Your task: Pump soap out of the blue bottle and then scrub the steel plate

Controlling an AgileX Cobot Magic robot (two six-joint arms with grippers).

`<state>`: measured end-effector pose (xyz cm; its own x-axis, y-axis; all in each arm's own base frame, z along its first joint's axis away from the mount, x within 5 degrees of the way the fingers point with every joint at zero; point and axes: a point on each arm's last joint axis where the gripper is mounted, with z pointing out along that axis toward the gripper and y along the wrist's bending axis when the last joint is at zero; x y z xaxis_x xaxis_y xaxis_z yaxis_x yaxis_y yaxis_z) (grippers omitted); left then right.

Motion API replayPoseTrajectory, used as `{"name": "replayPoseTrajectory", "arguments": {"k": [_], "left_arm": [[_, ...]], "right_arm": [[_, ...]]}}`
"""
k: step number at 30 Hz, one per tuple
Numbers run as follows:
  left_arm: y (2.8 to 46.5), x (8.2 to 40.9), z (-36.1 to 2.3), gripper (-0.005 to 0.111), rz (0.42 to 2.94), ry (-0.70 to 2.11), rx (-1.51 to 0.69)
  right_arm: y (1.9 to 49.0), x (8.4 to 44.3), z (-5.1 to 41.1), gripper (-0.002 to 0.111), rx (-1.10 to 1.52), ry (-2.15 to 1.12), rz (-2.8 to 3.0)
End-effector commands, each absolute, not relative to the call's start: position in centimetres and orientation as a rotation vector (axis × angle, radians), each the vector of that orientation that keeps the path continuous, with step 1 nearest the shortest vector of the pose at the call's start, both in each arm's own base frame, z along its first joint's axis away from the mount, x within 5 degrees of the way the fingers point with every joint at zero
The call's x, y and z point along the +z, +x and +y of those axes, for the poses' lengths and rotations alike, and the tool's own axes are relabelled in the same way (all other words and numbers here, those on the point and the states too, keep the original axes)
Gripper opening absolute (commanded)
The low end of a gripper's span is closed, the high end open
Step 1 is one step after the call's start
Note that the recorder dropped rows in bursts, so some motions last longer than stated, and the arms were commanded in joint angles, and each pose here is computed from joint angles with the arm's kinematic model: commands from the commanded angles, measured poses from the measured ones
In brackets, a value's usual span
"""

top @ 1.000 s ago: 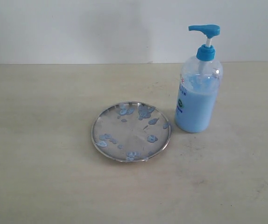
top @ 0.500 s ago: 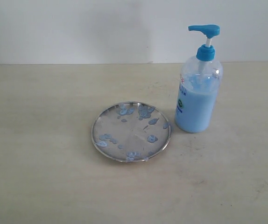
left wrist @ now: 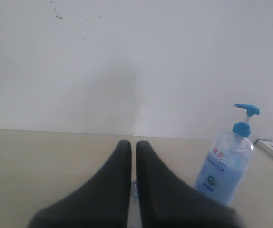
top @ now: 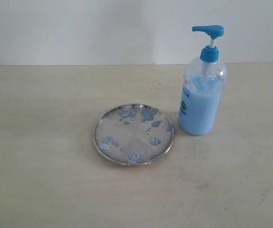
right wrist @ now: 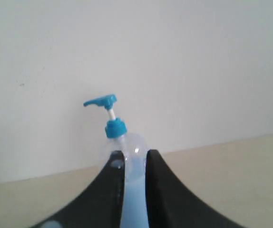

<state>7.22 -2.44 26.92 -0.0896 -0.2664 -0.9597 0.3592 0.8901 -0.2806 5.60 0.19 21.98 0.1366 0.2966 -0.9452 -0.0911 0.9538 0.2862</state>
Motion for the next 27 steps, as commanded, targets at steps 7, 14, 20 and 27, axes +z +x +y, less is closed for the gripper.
{"name": "replayPoseTrajectory", "arguments": {"k": [7, 14, 20, 27], "left_arm": [[7.2, 26.8, -2.4, 0.004, 1.586, 0.049, -0.538], [8.2, 27.1, -3.2, 0.004, 1.637, 0.079, -0.519], [12.6, 31.1, -6.6, 0.004, 1.727, 0.161, -0.433], [22.5, 30.9, -15.4, 0.004, 1.922, 0.341, -0.422]], "right_arm": [[5.4, 22.4, 0.0, 0.005, 0.23, 0.159, 1.353], [5.5, 18.6, 0.0, 0.005, -0.033, -0.082, 1.778], [5.4, 18.2, 0.1, 0.005, 0.008, -0.052, 1.823], [5.4, 18.2, 0.1, 0.005, 0.008, -0.052, 1.823]]}}
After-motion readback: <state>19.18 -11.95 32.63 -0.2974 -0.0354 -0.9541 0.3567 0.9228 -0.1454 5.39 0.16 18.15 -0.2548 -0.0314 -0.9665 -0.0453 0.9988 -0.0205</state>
